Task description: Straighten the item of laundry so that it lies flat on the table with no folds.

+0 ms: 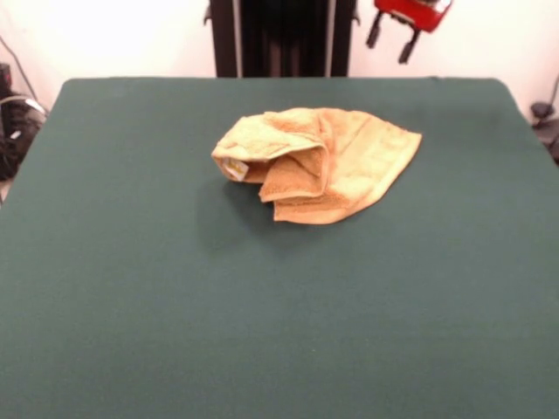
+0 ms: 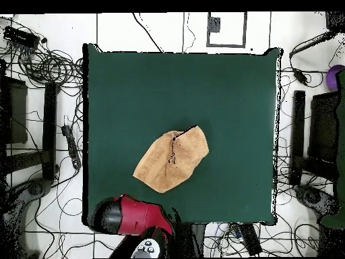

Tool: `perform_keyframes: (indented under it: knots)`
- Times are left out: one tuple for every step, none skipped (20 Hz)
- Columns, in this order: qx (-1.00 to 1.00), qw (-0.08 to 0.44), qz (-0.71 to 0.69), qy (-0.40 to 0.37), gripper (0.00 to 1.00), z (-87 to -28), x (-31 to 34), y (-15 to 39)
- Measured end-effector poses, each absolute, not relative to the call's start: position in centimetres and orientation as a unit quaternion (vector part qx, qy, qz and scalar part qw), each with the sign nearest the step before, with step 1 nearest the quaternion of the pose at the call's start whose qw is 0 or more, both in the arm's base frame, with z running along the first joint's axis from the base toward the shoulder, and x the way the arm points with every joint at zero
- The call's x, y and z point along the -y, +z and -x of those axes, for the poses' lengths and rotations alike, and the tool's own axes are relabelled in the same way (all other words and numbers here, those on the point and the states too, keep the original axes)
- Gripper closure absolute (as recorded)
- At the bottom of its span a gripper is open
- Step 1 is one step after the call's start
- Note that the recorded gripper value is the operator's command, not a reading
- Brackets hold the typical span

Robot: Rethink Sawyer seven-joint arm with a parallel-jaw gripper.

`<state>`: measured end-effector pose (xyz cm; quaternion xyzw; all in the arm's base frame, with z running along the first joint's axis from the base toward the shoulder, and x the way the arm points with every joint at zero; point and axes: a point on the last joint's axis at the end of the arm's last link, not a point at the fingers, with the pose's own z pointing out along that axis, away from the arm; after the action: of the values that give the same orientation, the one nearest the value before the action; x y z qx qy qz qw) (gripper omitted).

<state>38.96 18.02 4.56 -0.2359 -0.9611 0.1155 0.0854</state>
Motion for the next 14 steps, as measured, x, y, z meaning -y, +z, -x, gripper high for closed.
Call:
perform_keyframes:
  knots:
    - [0.963, 0.078, 0.232, 0.115, 0.00, -40.0, -17.2, 4.7]
    - [0.963, 0.076, 0.232, 0.115, 0.00, -40.3, -16.9, 4.7]
    - [0.963, 0.073, 0.231, 0.115, 0.00, -40.7, -16.4, 4.7]
    - [0.964, 0.070, 0.230, 0.115, 0.00, -41.1, -15.9, 4.8]
    - [0.964, 0.066, 0.229, 0.116, 0.00, -41.5, -15.4, 4.7]
    - [0.965, 0.063, 0.228, 0.116, 0.00, -41.9, -14.9, 4.7]
    - [0.965, 0.060, 0.228, 0.116, 0.00, -42.1, -14.6, 4.6]
    - [0.965, 0.057, 0.227, 0.115, 0.00, -42.4, -14.3, 4.5]
    - [0.966, 0.050, 0.225, 0.115, 0.00, -42.8, -13.7, 4.2]
    - [0.967, 0.043, 0.223, 0.116, 0.00, -43.2, -13.0, 3.8]
    - [0.969, 0.032, 0.218, 0.116, 0.00, -43.8, -12.5, 3.2]
    - [0.970, 0.021, 0.212, 0.116, 0.00, -44.3, -11.9, 2.6]
    - [0.971, 0.013, 0.206, 0.116, 0.00, -44.7, -11.5, 2.1]
    - [0.973, 0.006, 0.201, 0.116, 0.00, -45.2, -11.2, 1.6]
